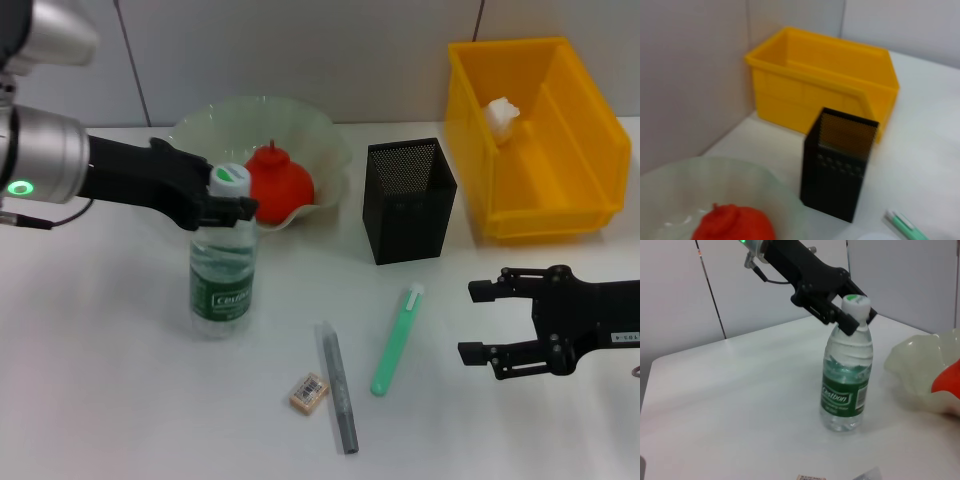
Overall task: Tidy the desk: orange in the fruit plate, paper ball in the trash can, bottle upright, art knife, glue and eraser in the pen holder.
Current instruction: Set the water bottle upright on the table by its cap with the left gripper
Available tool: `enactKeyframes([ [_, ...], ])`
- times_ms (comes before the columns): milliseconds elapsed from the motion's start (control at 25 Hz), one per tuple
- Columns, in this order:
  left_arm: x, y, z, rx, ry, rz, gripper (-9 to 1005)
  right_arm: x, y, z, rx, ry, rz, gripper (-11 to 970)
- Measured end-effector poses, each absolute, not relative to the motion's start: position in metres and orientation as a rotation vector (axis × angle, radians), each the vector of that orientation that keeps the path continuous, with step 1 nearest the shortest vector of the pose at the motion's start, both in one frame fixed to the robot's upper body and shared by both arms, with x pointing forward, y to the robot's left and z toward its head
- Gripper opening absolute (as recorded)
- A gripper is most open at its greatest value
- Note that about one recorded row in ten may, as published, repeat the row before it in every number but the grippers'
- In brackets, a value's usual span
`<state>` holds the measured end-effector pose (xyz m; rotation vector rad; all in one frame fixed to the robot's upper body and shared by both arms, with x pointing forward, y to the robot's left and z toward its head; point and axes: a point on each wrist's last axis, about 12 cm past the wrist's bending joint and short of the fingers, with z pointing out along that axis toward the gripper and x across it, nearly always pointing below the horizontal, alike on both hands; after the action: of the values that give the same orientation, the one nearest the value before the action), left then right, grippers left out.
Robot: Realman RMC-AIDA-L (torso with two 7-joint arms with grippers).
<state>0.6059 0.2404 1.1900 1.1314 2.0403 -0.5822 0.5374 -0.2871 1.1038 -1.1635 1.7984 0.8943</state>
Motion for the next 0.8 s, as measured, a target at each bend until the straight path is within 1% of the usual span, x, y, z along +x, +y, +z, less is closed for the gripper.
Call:
enactKeyframes([
  [160, 0.604, 0.248, 1.191, 1.093, 2.037, -0.58, 441, 0.536, -0.287, 1.101, -1.155, 1.801, 0.897, 827],
  [200, 0.6, 0.258, 1.19, 1.052, 2.038, -0.575, 441, 0.535, -0.288, 1.1, -1.153, 1.802, 0.898, 827],
  [360, 0.597, 0.263, 1.188, 1.023, 2.034, -0.581, 441, 0.534, -0.289, 1.099, -1.149, 1.802, 0.899, 826],
  [600, 0.59, 0.283, 1.18, 0.888, 1.962, -0.582, 440, 0.53, -0.288, 1.094, -1.122, 1.776, 0.92, 827],
  [800, 0.584, 0.291, 1.175, 0.858, 1.941, -0.579, 440, 0.528, -0.287, 1.087, -1.107, 1.784, 0.914, 827],
])
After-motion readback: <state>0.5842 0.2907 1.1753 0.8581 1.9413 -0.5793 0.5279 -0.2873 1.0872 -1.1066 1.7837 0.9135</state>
